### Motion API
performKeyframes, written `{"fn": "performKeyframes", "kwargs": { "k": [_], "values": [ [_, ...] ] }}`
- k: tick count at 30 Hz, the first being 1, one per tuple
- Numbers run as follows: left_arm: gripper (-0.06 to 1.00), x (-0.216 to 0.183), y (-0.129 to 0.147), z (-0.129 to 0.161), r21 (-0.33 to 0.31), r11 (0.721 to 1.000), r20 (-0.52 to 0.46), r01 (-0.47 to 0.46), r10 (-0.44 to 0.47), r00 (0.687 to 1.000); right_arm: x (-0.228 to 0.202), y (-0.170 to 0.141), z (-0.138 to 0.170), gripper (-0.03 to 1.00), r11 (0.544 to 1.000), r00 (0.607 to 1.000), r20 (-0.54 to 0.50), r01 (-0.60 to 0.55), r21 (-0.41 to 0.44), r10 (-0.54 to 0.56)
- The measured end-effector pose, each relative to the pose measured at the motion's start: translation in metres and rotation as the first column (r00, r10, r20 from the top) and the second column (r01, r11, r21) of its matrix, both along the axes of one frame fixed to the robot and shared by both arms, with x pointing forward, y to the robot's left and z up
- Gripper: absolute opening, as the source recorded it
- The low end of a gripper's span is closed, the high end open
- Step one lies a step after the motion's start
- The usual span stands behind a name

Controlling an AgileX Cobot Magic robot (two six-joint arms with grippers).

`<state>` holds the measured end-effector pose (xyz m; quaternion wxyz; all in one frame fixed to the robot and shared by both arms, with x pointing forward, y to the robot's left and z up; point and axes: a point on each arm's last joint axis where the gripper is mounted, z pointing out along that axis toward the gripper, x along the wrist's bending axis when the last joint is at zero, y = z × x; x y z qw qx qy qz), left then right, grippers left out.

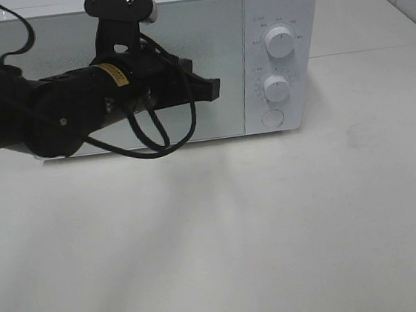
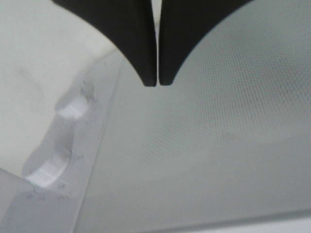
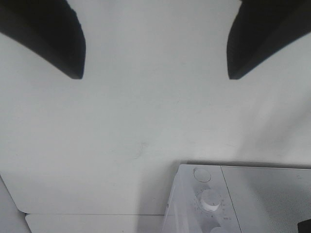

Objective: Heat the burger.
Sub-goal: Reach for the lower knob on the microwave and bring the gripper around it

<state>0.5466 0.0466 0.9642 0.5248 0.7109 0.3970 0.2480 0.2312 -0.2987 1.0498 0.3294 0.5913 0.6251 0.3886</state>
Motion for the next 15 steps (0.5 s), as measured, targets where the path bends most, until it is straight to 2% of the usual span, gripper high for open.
{"fn": "performKeyframes", "kwargs": {
  "k": [2, 3, 5, 6, 8, 11, 13, 15],
  "values": [
    [0.16, -0.014, 0.008, 0.003, 0.053, 0.998, -0.09, 0.022, -0.017, 0.996, 0.0, 0.0, 0.0, 0.77, 1.0, 1.0, 0.0, 0.0, 0.0, 0.0],
    [0.16, -0.014, 0.008, 0.003, 0.053, 0.998, -0.09, 0.022, -0.017, 0.996, 0.0, 0.0, 0.0, 0.77, 1.0, 1.0, 0.0, 0.0, 0.0, 0.0],
    [0.67, -0.03, 0.017, 0.009, 0.137, 0.988, -0.245, 0.071, -0.036, 0.969, 0.0, 0.0, 0.0, 0.77, 1.0, 1.0, 0.0, 0.0, 0.0, 0.0],
    [0.67, -0.03, 0.017, 0.009, 0.137, 0.988, -0.245, 0.071, -0.036, 0.969, 0.0, 0.0, 0.0, 0.77, 1.0, 1.0, 0.0, 0.0, 0.0, 0.0],
    [0.91, -0.043, 0.024, 0.015, 0.19, 0.975, -0.34, 0.116, -0.045, 0.939, 0.0, 0.0, 0.0, 0.77, 1.0, 1.0, 0.0, 0.0, 0.0, 0.0],
    [0.94, -0.047, 0.027, 0.018, 0.207, 0.97, -0.367, 0.131, -0.048, 0.929, 0.0, 0.0, 0.0, 0.77, 1.0, 1.0, 0.0, 0.0, 0.0, 0.0],
    [0.98, -0.061, 0.036, 0.027, 0.275, 0.942, -0.444, 0.193, -0.054, 0.894, 0.0, 0.0, 0.0, 0.77, 1.0, 1.0, 0.0, 0.0, 0.0, 0.0],
    [0.99, -0.065, 0.04, 0.03, 0.295, 0.932, -0.461, 0.21, -0.054, 0.886, 0.0, 0.0, 0.0, 0.77, 1.0, 1.0, 0.0, 0.0, 0.0, 0.0]
  ]
}}
